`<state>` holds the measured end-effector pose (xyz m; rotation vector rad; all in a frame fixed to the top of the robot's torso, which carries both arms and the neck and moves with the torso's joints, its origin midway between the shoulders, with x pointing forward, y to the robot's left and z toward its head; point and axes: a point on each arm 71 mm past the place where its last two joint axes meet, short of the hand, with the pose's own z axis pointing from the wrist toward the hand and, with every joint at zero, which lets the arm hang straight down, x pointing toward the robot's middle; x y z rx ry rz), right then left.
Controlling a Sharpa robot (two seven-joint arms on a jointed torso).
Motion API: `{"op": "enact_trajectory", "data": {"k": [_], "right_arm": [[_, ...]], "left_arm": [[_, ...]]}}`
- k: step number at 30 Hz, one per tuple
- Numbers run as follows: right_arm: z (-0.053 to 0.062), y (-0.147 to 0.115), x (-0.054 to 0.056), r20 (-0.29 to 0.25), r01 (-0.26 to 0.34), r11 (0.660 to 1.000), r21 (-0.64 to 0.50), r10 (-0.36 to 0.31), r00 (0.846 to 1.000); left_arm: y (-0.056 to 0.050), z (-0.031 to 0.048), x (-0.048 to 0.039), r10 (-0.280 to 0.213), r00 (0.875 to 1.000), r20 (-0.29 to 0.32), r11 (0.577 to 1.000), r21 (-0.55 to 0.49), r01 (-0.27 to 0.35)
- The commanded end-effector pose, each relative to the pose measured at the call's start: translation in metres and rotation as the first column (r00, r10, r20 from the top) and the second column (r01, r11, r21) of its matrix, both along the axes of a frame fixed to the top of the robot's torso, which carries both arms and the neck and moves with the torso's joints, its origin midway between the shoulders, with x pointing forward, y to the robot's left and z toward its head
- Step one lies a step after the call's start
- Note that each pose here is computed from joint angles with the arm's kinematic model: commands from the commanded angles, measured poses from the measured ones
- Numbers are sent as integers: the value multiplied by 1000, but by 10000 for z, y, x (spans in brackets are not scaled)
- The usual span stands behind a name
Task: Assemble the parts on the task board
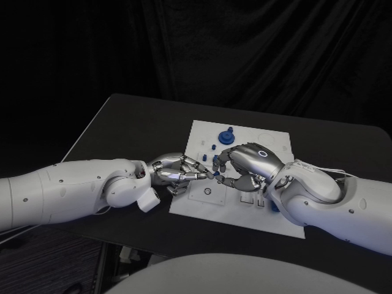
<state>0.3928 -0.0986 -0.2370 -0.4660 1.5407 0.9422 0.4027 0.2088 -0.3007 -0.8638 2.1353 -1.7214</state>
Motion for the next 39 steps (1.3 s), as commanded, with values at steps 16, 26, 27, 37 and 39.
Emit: {"op": "enact_trajectory", "data": {"k": [16, 26, 27, 37, 39], "right_arm": [[28, 2, -12, -3, -15, 999, 33, 15, 1000], [26, 7, -7, -15, -13, 999, 42, 14, 1000], [26, 7, -7, -15, -13, 999, 42, 14, 1000], [25, 6, -1, -14, -14, 999, 45, 14, 1000], [24, 3, 2, -13, -13, 999, 44, 13, 1000]], "left_arm": [[-2, -15, 2, -3, 1000, -8, 1000, -9, 3], [-6, -21, -1, -5, 1000, -11, 1000, -9, 5], [-6, -21, -1, -5, 1000, -11, 1000, -9, 5], [-2, -26, -1, -4, 1000, -12, 1000, -7, 4], [-1, -27, -2, -4, 1000, -12, 1000, -7, 4]]}}
